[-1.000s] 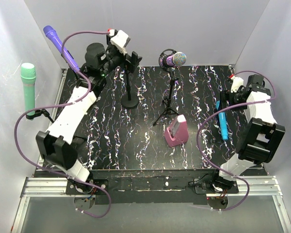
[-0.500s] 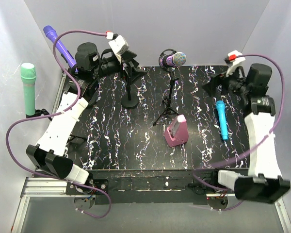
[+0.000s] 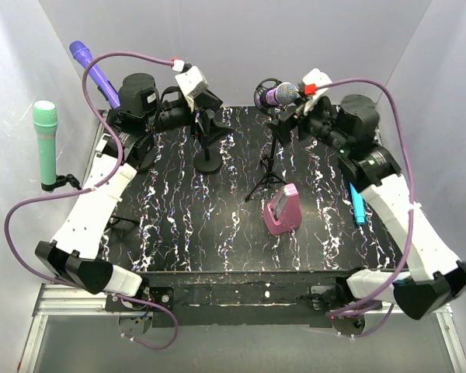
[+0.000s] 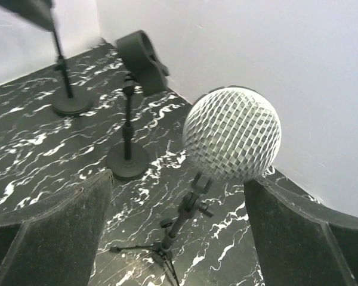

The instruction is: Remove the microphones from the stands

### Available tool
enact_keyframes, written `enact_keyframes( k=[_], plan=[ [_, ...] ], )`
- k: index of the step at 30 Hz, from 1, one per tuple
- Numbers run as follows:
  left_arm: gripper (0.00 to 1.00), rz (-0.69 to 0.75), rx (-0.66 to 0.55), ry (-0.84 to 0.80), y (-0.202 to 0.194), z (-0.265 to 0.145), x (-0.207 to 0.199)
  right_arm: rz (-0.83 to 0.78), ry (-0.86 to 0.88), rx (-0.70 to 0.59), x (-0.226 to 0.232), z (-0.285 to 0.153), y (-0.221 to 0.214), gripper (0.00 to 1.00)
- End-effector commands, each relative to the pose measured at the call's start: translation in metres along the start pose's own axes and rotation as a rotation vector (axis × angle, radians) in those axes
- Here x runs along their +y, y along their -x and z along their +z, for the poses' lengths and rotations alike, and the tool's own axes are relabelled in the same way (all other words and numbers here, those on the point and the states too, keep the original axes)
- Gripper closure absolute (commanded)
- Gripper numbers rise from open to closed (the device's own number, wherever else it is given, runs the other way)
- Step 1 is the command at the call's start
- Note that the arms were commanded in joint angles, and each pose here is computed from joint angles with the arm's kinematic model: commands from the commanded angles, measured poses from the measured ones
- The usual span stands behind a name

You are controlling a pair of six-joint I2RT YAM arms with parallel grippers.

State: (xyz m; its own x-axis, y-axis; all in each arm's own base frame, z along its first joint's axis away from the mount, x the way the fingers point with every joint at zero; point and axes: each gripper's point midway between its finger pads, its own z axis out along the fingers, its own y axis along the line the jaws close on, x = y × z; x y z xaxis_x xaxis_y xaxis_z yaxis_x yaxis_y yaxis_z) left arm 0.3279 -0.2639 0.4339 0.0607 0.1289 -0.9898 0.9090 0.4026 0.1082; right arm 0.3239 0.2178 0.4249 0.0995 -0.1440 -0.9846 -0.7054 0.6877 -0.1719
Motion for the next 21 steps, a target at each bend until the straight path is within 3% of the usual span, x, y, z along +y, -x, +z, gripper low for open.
enact_keyframes(
  k=[1,11,17,21],
  plan=[
    [0.06,0.074,-0.028,0.006,0.025,-0.020,-0.018,0.026,-0.238,-0.126,-0.041,0.011,0.051,0.04],
    [0.06,0.079,-0.002,0.001,0.016,-0.019,-0.020,0.085,-0.307,-0.121,-0.048,0.033,0.046,0.08],
    [0.06,0.071,0.002,-0.030,0.012,-0.010,-0.020,0.051,-0.267,-0.095,-0.043,0.041,0.041,0.29],
    [0.06,0.076,-0.002,-0.056,0.014,-0.005,-0.021,0.037,-0.165,-0.073,-0.024,0.034,0.042,0.37]
  ],
)
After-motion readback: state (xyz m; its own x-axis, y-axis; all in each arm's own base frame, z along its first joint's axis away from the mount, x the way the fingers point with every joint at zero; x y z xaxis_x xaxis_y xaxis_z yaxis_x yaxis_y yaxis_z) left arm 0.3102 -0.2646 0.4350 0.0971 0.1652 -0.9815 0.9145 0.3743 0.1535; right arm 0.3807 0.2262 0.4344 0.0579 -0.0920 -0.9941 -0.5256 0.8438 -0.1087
